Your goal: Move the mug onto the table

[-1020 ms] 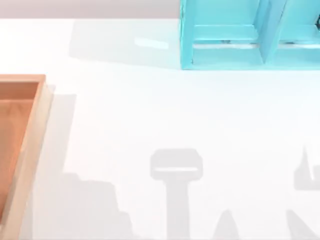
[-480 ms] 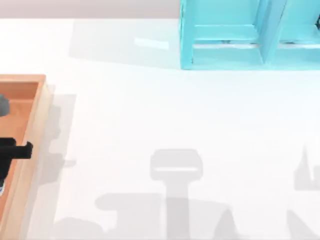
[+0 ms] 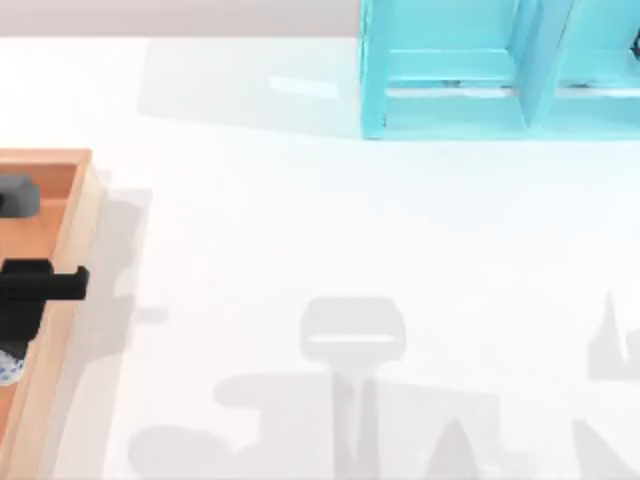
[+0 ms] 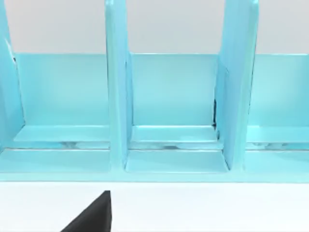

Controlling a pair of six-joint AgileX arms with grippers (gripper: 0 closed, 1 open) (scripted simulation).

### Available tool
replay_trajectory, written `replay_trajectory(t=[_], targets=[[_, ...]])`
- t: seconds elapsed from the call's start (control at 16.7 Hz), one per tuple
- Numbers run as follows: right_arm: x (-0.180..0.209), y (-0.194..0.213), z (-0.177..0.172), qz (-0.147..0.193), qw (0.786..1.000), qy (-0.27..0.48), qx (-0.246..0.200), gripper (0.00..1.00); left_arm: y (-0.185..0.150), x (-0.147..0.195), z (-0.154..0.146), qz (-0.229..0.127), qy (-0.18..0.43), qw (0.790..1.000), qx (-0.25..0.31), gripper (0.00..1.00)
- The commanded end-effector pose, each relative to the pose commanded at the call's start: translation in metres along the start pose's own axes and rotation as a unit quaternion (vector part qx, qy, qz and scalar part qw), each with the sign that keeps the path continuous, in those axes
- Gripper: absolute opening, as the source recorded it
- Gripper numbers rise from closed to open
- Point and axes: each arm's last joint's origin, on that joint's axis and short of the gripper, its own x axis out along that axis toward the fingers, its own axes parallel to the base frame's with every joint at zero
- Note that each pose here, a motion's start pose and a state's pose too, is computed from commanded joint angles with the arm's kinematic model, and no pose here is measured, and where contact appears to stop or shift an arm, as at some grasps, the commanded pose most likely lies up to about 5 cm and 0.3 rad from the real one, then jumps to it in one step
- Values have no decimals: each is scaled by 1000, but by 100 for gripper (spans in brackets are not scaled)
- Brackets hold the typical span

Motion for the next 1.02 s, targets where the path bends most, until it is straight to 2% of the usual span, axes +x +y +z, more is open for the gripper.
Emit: replay_trajectory(t=[0.24,0.48,0.78,0.9,1.02], targets=[[0,0,0,0,1000,0,0,100,-54,-8,26,4,8,1000,-15,0],[0,0,0,0,1000,0,0,100,-145,-9,34,9,8,1000,-12,0],[0,0,0,0,1000,0,0,100,-255,-2,-4,7,-3,1000,4,0],[0,0,0,0,1000,0,0,100,-280,0,-19,3,-7,1000,5,0],[0,0,0,0,1000,0,0,100,-290,1,-25,1,-10,1000,5,0]])
